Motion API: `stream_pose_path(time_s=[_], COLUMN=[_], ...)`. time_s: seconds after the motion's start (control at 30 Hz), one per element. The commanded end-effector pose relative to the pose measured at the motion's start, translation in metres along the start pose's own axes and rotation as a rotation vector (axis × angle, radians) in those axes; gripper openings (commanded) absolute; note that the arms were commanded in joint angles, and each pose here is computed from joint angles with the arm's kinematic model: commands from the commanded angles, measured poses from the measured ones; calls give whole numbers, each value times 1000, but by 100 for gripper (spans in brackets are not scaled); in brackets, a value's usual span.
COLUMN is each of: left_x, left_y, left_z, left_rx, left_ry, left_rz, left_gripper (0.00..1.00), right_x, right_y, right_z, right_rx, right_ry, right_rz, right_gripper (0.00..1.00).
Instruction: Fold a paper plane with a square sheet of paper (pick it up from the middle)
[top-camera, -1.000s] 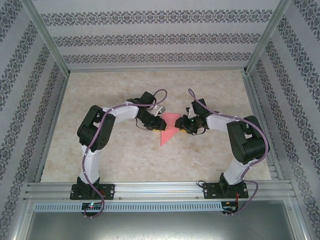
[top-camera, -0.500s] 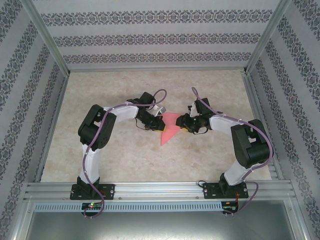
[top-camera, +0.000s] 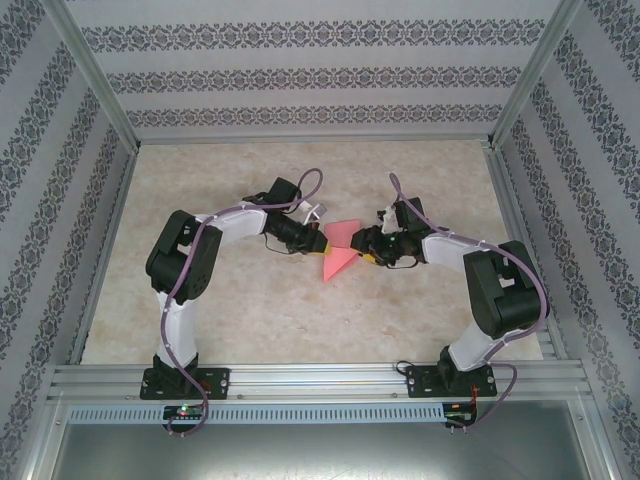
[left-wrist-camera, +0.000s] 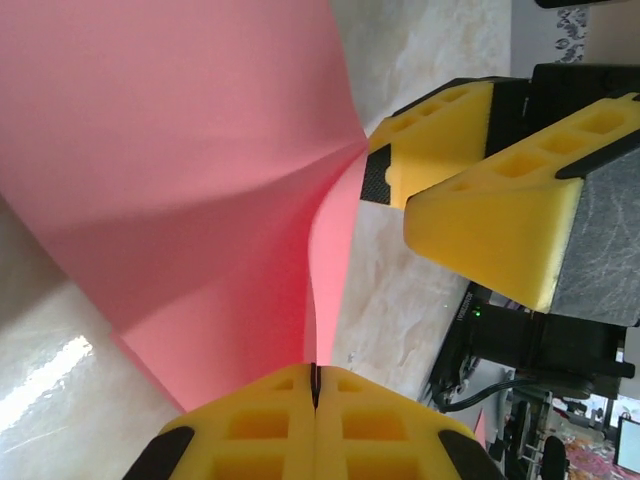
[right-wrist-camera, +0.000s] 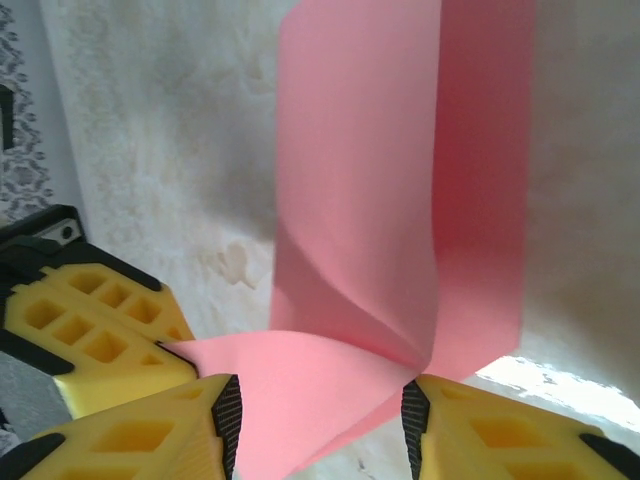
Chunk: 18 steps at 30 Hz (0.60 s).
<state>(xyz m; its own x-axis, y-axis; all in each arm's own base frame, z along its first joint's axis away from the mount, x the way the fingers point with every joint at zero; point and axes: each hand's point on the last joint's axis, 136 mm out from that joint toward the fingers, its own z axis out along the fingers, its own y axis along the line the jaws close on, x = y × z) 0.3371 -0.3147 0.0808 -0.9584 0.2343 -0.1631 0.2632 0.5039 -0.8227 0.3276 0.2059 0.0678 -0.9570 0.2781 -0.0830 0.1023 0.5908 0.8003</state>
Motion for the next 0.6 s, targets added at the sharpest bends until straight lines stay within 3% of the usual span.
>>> stream_pose_path(time_s=[0.0, 0.27, 0.57], left_x=[-6, -13, -12], left_y=[-14, -18, -18], left_z=[-9, -17, -17], left_rx=[52, 75, 88], left_ry=[-32, -63, -67], left_rz=[26, 23, 15], left_gripper=[0, 0, 0], right_x=[-3, 2, -6], right_y=[9, -11, 16], right_z=[3, 2, 16], right_rx=[-78, 15, -131], right_ry=[6, 6, 16], right_rz=[20, 47, 66], right_gripper=[49, 49, 47])
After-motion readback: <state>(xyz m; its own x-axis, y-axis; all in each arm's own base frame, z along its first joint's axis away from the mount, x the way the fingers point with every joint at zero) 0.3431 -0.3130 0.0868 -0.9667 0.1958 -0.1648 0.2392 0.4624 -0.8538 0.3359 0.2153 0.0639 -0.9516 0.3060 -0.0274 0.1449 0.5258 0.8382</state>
